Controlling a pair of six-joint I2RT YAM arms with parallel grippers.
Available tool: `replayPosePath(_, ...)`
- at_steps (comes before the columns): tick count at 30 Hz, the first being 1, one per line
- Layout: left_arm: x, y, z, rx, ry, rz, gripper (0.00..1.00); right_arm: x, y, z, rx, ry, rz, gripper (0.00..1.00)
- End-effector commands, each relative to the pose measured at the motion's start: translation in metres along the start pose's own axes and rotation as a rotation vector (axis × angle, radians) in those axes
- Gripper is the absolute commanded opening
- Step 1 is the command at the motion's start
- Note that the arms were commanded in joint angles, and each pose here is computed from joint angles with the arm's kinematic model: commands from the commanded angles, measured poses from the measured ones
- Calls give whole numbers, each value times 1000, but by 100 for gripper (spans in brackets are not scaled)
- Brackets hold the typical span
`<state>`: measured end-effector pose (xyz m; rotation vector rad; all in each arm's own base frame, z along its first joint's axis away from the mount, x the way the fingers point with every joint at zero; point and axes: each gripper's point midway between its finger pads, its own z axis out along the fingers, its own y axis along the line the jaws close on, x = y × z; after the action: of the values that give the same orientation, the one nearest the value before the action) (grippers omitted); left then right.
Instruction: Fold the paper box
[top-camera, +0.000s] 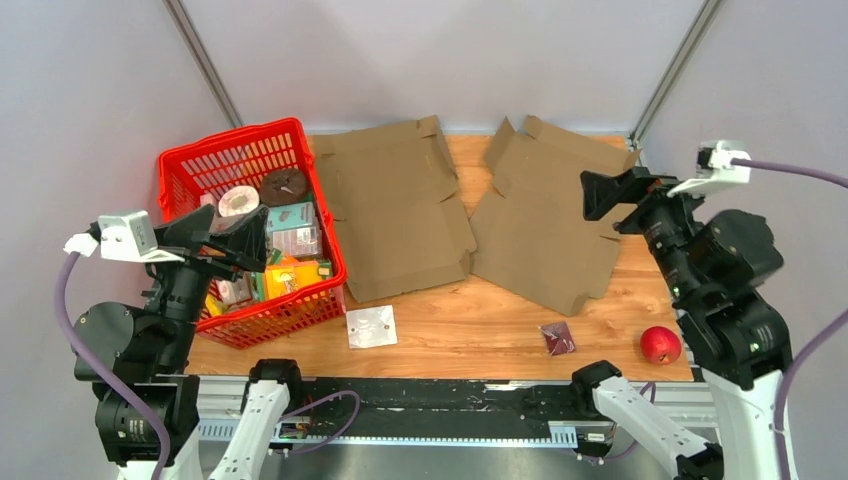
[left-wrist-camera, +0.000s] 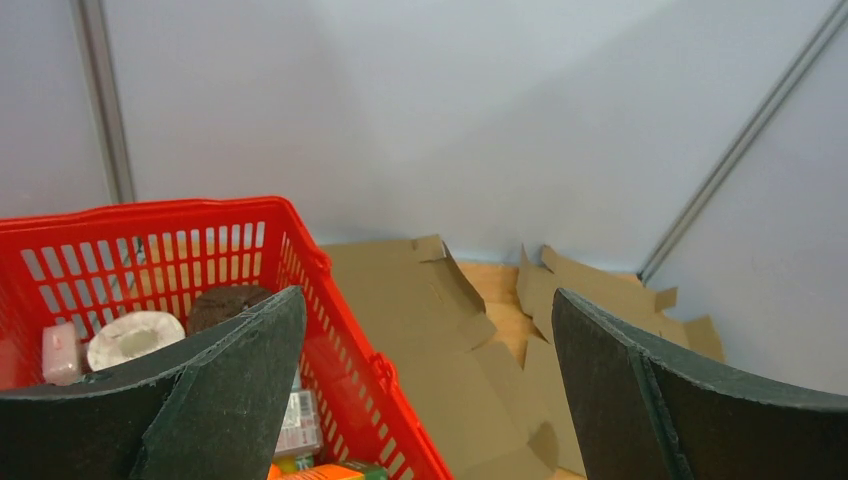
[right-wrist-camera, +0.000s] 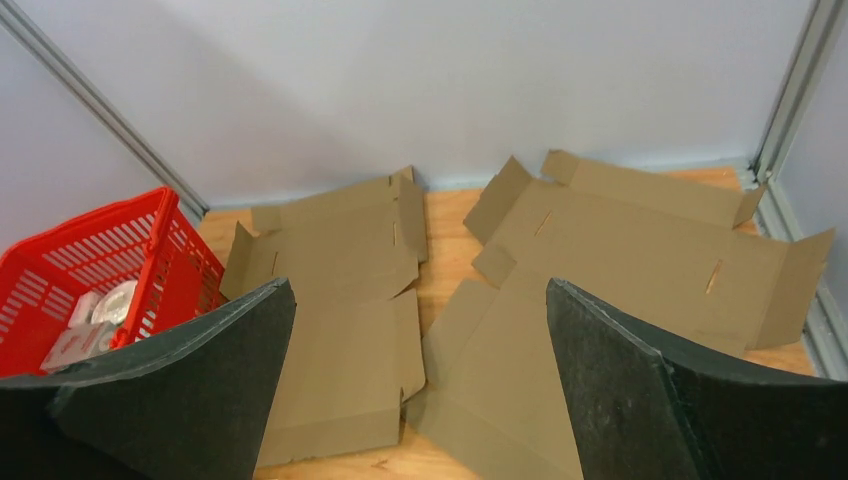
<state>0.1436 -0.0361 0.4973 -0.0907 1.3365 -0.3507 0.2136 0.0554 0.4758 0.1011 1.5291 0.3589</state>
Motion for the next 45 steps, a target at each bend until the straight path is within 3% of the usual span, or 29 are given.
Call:
replayPosePath(1,4,-11,4,58,23,-18,100,8,6,10,-17,36,34,100)
replayPosePath(13,28,-13,11,92,103,-64,100,39,40,50,-157,131,78,100)
replayPosePath(19,63,-19,24,146,213,-158,100,84,85,110,-321,221,212,100)
replayPosePath(25,98,-11,24,120,349,-179,99,162,110,188,-334,363,287,100)
replayPosePath(27,113,-8,23,111,408,-184,97,167,114,210,-300,354,280,100)
replayPosePath(28,118,-8,23,115,428,-188,97,200,112,231,-258,407,264,100)
replayPosePath(30,131,-5,22,110,470,-194,95,212,107,259,-199,404,218,100)
replayPosePath(32,136,-1,19,90,491,-179,95,262,96,291,-146,467,155,100)
replayPosePath(34,140,4,16,67,508,-172,95,261,103,319,-164,439,107,100)
replayPosePath(35,142,5,17,64,516,-168,95,308,78,338,-55,509,42,100)
replayPosePath(36,145,6,16,58,525,-167,95,319,70,348,-20,526,-16,100)
replayPosePath(37,147,7,16,55,530,-167,94,298,75,370,-11,474,-32,100)
replayPosePath(38,148,8,17,52,532,-167,93,338,62,380,28,537,-79,100)
replayPosePath(39,152,10,20,46,535,-170,93,351,46,383,89,566,-148,100)
replayPosePath(40,153,12,23,39,529,-170,92,332,50,397,99,514,-159,100)
replayPosePath(41,158,14,25,34,534,-185,91,354,35,401,155,540,-207,99)
replayPosePath(45,157,6,42,81,487,-212,89,359,29,415,167,502,-269,91)
